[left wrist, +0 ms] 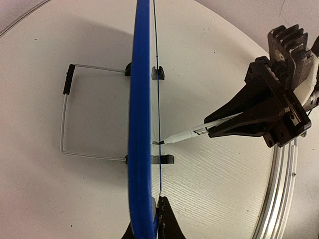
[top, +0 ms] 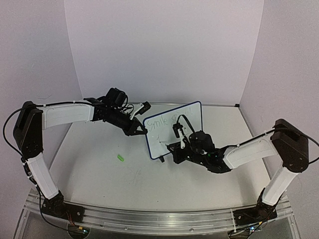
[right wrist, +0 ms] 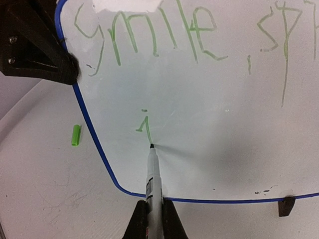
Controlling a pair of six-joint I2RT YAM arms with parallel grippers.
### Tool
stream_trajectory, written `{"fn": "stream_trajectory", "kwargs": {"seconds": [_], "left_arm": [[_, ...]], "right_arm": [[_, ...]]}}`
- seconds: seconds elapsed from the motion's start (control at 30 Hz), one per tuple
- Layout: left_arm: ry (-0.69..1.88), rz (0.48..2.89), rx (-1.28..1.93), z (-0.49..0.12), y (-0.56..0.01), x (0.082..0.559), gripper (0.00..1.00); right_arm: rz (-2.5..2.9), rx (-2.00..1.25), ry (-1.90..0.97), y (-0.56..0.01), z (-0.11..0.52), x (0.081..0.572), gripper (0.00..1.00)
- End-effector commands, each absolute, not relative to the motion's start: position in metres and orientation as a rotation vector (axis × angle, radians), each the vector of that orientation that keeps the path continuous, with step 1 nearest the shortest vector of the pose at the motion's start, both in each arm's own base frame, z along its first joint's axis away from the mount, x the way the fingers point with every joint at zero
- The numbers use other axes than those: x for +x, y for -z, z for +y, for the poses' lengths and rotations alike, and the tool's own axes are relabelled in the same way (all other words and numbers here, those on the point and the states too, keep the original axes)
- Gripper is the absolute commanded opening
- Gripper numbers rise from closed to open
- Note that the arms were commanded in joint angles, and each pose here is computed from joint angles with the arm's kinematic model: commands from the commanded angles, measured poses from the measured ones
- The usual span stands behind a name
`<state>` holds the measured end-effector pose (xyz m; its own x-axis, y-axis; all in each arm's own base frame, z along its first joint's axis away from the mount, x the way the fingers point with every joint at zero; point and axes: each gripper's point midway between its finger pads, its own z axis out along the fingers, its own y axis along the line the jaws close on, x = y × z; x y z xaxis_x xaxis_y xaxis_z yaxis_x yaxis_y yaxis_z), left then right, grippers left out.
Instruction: Write a sentence on the whiteboard
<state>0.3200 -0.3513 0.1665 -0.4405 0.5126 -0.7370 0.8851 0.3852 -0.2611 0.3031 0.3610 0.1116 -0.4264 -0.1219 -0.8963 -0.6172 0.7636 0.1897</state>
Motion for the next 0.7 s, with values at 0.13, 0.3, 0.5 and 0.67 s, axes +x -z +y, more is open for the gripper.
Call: {"fn": "stream_trajectory", "kwargs": {"seconds": [0.13,0.3,0.5,0.67], "left_arm": [[0.801,2.174,1.226,-0.344,-0.144,0.32,0.0],[0.8,2.173,1.226,-0.343,-0.145,0.32,0.0],[0.8,2.171,1.227,-0.344,-0.145,0.32,0.0],[0.802,2.174,1.226,-0.343,-0.145,0.319,0.0]], "right_arm": [[2.013,-0.529,-0.603,-0.089,0.357,0.304,0.0],[2.008,-0.549,-0.621,-0.089,0.364,0.303,0.0],[1.972,-0.559,-0.667,-0.101,0.372,0.301,0.0],[1.926,-0.544,-0.724,-0.119,0.376,0.299,0.0]]}}
